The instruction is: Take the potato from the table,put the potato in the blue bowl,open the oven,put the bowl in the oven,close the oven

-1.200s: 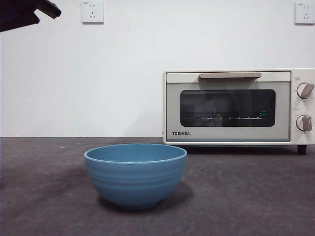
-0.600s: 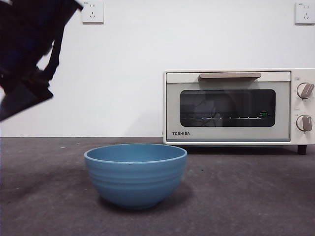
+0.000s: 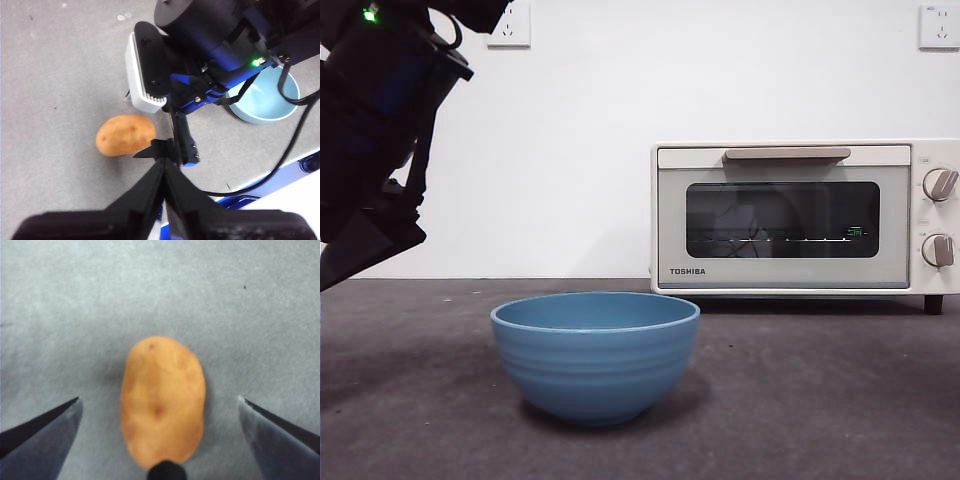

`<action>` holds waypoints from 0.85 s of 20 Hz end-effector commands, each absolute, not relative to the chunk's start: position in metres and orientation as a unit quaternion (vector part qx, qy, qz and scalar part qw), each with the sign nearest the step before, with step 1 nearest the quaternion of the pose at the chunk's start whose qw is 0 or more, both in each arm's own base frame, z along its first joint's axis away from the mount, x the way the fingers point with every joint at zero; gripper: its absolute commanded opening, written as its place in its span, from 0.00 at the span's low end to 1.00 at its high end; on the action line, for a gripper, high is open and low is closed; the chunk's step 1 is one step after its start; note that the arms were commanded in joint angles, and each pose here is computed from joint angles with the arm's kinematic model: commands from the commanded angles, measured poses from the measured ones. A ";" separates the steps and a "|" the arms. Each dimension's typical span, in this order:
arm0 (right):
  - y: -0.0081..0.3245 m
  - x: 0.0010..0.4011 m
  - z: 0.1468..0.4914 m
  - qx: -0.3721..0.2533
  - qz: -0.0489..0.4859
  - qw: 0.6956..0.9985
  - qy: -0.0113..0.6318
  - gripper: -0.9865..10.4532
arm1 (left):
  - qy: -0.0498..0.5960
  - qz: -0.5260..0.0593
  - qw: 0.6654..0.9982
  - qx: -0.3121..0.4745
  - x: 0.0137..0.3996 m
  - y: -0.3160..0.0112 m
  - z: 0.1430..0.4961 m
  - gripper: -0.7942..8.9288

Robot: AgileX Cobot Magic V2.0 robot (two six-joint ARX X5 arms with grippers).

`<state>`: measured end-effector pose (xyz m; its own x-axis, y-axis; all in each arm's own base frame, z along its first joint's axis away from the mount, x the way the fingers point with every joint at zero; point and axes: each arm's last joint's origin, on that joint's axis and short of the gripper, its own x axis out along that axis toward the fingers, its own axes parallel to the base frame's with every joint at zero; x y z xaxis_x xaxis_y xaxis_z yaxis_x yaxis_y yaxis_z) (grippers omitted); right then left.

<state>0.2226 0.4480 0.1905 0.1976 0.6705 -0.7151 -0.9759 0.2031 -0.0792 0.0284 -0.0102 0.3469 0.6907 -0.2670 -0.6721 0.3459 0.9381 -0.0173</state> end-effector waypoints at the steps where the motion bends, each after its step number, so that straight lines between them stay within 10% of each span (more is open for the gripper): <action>1: 0.452 0.224 0.180 -0.267 0.565 0.729 0.280 0.97 | 0.355 -0.169 0.918 0.053 0.028 -0.010 0.347 0.08; 10: 0.456 0.229 0.151 -0.253 0.557 0.727 0.313 0.95 | 0.357 -0.177 0.916 0.041 0.028 -0.011 0.347 0.08; 17: 0.455 0.227 0.146 -0.253 0.570 0.710 0.327 0.15 | 0.357 -0.177 0.916 0.040 0.028 -0.011 0.347 0.08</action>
